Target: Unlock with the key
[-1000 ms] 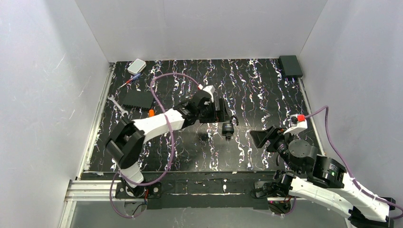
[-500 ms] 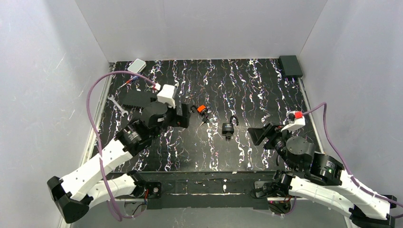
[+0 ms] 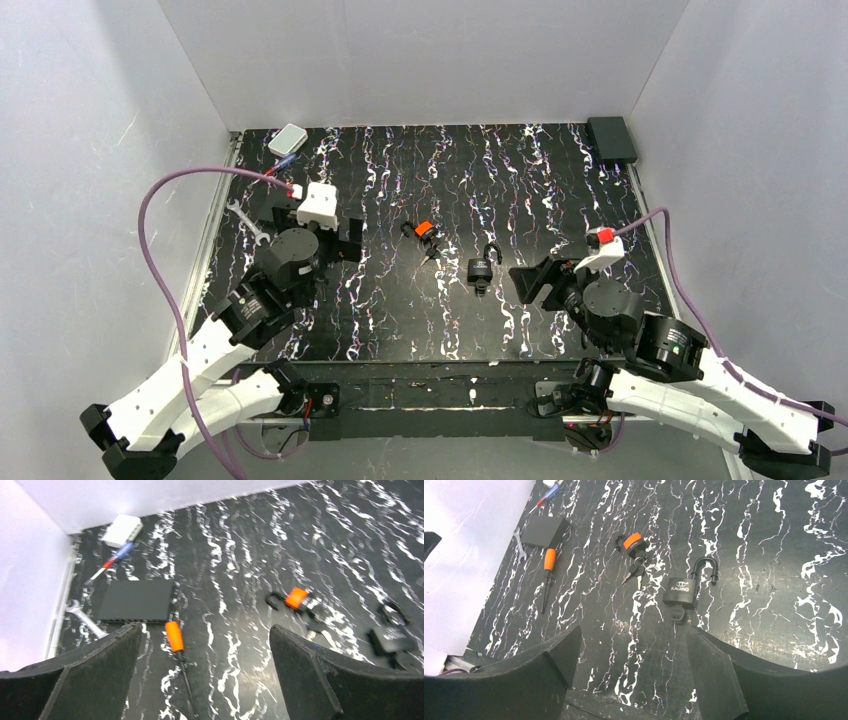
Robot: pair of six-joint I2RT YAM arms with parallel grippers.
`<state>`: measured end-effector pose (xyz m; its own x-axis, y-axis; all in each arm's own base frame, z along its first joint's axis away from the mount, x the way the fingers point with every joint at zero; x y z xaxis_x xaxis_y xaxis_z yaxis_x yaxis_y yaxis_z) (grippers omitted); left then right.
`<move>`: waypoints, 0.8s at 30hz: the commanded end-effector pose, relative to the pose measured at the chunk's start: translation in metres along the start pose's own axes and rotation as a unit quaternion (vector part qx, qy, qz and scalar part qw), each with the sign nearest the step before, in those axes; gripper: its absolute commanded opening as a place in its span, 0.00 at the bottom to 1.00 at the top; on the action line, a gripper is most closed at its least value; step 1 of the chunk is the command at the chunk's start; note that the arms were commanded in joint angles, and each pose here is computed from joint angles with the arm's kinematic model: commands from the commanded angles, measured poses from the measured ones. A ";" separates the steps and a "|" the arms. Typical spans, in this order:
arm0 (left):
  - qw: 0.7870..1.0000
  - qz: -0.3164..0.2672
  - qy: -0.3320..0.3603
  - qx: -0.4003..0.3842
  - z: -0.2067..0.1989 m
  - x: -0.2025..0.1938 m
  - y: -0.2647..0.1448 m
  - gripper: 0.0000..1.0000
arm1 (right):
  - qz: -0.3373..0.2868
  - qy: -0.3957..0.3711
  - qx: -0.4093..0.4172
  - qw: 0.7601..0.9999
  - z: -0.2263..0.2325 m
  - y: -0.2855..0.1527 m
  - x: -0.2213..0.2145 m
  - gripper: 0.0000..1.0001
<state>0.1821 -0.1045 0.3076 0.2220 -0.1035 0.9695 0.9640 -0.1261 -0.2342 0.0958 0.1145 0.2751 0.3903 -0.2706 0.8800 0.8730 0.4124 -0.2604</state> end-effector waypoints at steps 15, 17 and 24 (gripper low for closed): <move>0.985 -0.062 0.036 0.159 0.046 -0.019 -0.012 0.95 | 0.042 0.021 0.025 0.999 0.019 0.029 -0.035 0.95; 0.985 -0.060 0.037 0.157 0.045 -0.019 -0.012 0.94 | 0.034 0.030 0.034 0.998 0.019 0.029 -0.036 0.96; 0.985 -0.053 0.046 0.157 0.044 -0.021 -0.010 0.95 | 0.026 0.046 0.034 0.998 0.018 0.027 -0.033 0.98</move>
<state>0.1750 -0.0613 0.2873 0.1280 -0.2079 0.9697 0.9857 0.1349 -0.1012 0.0992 0.1471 0.2306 0.4919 -0.2415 0.8365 0.8125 0.4725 -0.3414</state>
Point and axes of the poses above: each gripper's point midway between its finger pads, its own y axis out along the fingers, its own z axis along the line the jaws close on, x = y × z, the point moved 8 cm from there along -y, back along the fingers, and after that the axes turned 4 degrees about -y, right-handed, at the moved point
